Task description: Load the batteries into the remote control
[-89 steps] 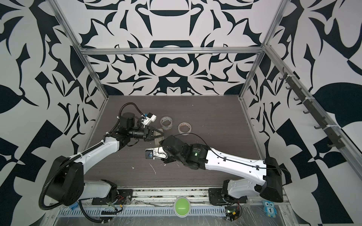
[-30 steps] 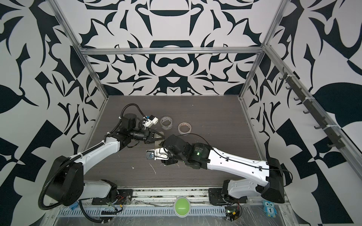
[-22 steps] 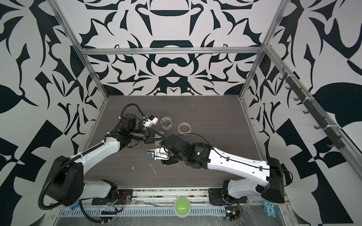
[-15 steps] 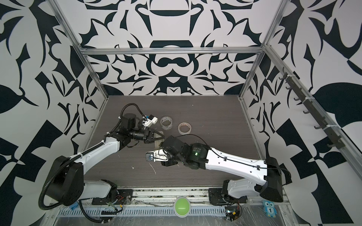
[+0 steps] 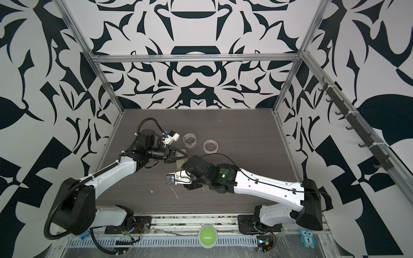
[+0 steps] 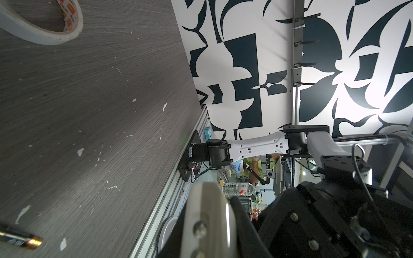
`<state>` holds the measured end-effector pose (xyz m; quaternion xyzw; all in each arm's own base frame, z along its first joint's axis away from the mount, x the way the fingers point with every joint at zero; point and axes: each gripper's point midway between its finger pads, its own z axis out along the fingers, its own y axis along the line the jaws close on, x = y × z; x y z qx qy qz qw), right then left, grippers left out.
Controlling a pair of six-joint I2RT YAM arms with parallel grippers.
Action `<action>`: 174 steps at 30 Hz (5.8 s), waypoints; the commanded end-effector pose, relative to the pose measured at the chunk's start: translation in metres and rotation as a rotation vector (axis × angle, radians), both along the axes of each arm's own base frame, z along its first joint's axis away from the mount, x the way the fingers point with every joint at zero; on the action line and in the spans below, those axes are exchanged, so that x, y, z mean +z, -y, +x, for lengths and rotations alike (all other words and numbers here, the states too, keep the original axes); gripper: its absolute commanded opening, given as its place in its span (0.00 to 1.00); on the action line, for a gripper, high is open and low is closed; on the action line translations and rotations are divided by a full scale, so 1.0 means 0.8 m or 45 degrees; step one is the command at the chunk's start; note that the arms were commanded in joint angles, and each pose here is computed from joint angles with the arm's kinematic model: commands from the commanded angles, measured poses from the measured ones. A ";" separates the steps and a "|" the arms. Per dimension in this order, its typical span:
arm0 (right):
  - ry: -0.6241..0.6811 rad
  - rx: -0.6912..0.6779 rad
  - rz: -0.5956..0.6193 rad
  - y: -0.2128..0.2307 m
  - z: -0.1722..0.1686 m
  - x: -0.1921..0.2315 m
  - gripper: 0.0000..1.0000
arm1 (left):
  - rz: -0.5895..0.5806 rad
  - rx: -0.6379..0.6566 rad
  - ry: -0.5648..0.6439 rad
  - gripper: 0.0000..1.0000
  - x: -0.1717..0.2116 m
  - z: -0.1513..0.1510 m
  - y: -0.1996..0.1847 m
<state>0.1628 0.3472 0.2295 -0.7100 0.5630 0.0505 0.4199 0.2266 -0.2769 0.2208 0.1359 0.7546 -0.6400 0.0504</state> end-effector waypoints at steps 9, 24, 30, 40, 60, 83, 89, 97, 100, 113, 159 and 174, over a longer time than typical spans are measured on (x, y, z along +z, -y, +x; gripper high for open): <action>0.124 -0.096 0.013 0.003 0.026 0.021 0.46 | -0.047 -0.061 0.029 0.00 0.019 -0.012 0.001; 0.120 -0.068 -0.044 0.005 0.019 0.005 0.51 | -0.047 -0.060 0.031 0.00 0.020 -0.012 0.001; 0.134 -0.077 -0.073 0.008 0.020 -0.002 0.57 | -0.049 -0.065 0.033 0.00 0.020 -0.013 0.001; 0.313 -0.214 -0.058 0.000 0.057 0.013 0.54 | -0.048 -0.064 0.032 0.00 0.020 -0.013 0.001; 0.395 -0.283 0.061 0.000 0.068 0.040 0.52 | -0.044 -0.064 0.023 0.00 0.018 -0.012 0.002; 0.458 -0.378 0.144 0.014 0.077 0.062 0.50 | -0.044 -0.060 0.023 0.00 0.018 -0.010 0.001; 0.472 -0.387 0.198 0.017 0.076 0.071 0.49 | -0.041 -0.057 0.019 0.00 0.017 -0.010 0.001; 0.488 -0.371 0.272 0.015 0.071 0.084 0.47 | -0.037 -0.054 0.011 0.00 0.015 -0.009 0.001; 0.498 -0.367 0.286 0.013 0.070 0.087 0.47 | -0.035 -0.052 0.010 0.00 0.014 -0.008 0.001; 0.576 -0.400 0.356 0.021 0.066 0.107 0.45 | -0.028 -0.041 0.003 0.00 0.012 -0.006 -0.001; -0.177 -0.881 0.340 0.067 0.118 0.028 0.66 | 0.258 0.627 -0.053 0.00 -0.063 0.087 -0.096; -0.727 -1.057 0.227 0.028 0.088 -0.086 0.63 | 0.262 0.920 0.024 0.00 -0.089 0.086 -0.142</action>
